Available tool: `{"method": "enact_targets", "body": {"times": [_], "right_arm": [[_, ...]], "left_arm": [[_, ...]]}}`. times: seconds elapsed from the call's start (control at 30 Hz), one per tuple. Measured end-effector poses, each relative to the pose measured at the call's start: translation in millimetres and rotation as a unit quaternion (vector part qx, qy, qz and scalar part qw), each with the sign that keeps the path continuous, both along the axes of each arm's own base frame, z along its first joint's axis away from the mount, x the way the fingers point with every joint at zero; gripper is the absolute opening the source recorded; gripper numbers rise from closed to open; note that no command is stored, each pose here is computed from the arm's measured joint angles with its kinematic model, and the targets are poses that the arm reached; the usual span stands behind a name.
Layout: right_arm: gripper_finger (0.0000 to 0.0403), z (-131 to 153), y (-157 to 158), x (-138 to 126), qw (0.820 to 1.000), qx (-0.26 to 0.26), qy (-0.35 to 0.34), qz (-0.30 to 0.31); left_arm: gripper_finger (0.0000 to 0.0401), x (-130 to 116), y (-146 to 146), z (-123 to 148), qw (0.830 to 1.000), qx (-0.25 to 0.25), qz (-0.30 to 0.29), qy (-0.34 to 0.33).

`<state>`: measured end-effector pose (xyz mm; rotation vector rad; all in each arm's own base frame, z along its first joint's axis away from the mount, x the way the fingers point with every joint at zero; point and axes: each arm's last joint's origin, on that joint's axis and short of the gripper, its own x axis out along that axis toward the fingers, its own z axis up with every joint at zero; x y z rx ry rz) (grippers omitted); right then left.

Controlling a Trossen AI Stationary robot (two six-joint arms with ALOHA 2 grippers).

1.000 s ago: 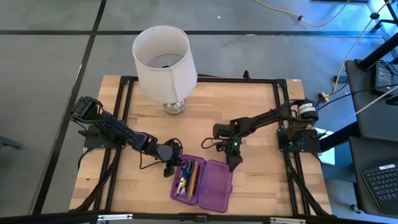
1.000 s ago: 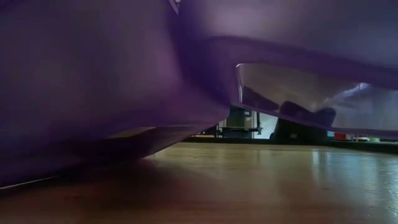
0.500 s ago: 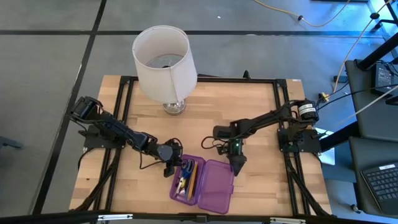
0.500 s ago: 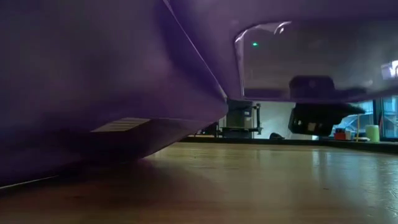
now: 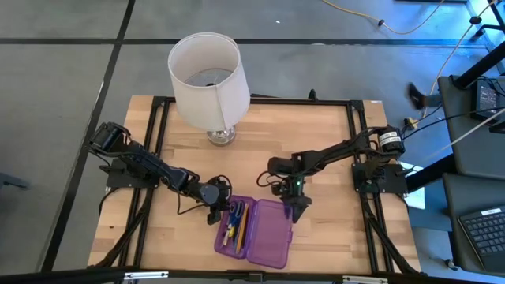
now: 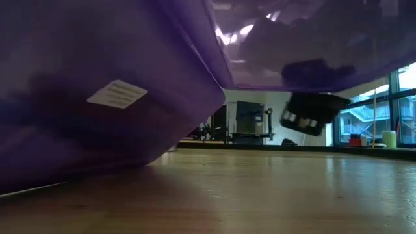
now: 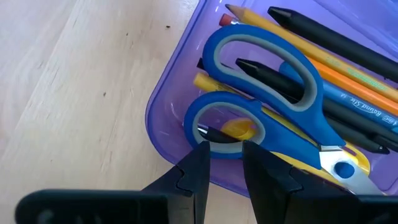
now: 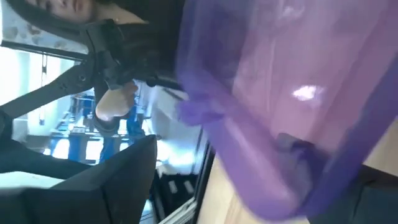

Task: Pick & place school supplies into a supply box
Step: Close the violet supply box

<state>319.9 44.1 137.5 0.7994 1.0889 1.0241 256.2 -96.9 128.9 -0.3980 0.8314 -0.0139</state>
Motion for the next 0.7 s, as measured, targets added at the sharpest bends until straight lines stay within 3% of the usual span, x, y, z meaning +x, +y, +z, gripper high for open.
{"method": "enact_targets", "body": {"times": [0.1,0.47,0.7], "right_arm": [[0.0334,3,0,5,0.999,0.004,-0.036,-0.001],[0.0334,31,0,1,0.998,0.032,-0.062,0.008],[0.0334,52,-1,-1,0.993,-0.033,-0.109,-0.044]], "left_arm": [[0.0088,0,0,0,1.0,0.0,0.0,0.0],[0.0088,0,0,0,1.0,-0.001,-0.001,0.0],[0.0088,0,0,0,1.0,-0.002,-0.002,-0.001]]}}
